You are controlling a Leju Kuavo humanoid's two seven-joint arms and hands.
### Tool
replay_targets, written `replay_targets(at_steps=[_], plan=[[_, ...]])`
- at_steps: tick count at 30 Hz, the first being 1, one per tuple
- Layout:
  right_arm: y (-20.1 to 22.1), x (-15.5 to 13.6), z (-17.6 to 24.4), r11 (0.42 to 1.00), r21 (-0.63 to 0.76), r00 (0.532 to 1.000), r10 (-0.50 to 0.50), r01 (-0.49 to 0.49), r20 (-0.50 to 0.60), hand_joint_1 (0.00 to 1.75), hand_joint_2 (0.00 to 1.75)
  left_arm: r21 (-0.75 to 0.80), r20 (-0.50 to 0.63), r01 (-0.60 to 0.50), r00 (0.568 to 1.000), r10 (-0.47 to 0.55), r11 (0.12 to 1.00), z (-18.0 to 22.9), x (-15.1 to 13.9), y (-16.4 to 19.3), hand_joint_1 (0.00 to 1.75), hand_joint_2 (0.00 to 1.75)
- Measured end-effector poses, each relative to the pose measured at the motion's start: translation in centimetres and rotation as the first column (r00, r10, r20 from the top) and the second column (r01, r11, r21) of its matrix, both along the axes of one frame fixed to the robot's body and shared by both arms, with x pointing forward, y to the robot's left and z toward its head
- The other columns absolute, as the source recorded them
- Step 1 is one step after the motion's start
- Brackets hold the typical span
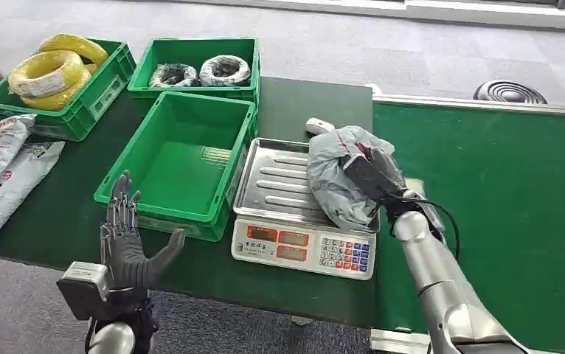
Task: Moved the parcel from conveyor to table for the left to box.
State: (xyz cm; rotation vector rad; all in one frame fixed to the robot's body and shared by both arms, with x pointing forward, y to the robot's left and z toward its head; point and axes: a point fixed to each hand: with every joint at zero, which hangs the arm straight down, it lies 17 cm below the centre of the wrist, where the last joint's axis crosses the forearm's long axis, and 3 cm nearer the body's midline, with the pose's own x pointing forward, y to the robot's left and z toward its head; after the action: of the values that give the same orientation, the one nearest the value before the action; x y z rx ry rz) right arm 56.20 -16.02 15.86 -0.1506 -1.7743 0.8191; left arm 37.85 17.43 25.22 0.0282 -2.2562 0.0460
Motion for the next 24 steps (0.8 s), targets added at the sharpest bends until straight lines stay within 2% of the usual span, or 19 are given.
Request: replay_targets(at_steps=[5, 14, 18, 20, 24], plan=[[2.5, -0.7, 1.8, 0.99, 0.127, 0.996, 0.074, -0.067, -0.05, 0.0, 0.0, 0.04, -0.005, 0.09, 0.996, -0.09, 0.995, 1.0, 1.2, -2.8, 0.0, 1.75], [4.6, -0.6, 6.5, 0.988, 0.138, 0.997, 0.067, -0.072, 0.04, 0.0, 0.0, 0.143, -0.005, 0.145, 0.989, -0.145, 0.979, 3.4, 4.3, -6.3, 0.0, 1.75], [2.9, 0.2, 9.7, 0.994, 0.104, 0.987, -0.051, 0.035, 0.154, 0.0, 0.0, 0.196, -0.032, 0.136, 0.991, -0.132, 0.971, 4.1, 6.2, -7.3, 0.0, 1.75], [1.0, 0.2, 11.3, 0.988, 0.098, 0.96, -0.143, 0.123, 0.24, 0.0, 0.0, 0.228, -0.055, 0.14, 0.99, -0.131, 0.963, 4.0, 7.0, -8.0, 0.0, 1.75], [-4.6, -2.6, 12.7, 0.942, 0.253, 0.886, -0.301, 0.22, 0.352, 0.0, 0.0, 0.324, -0.129, 0.176, 0.982, -0.141, 0.93, 2.9, 9.2, -10.7, 0.0, 1.75]])
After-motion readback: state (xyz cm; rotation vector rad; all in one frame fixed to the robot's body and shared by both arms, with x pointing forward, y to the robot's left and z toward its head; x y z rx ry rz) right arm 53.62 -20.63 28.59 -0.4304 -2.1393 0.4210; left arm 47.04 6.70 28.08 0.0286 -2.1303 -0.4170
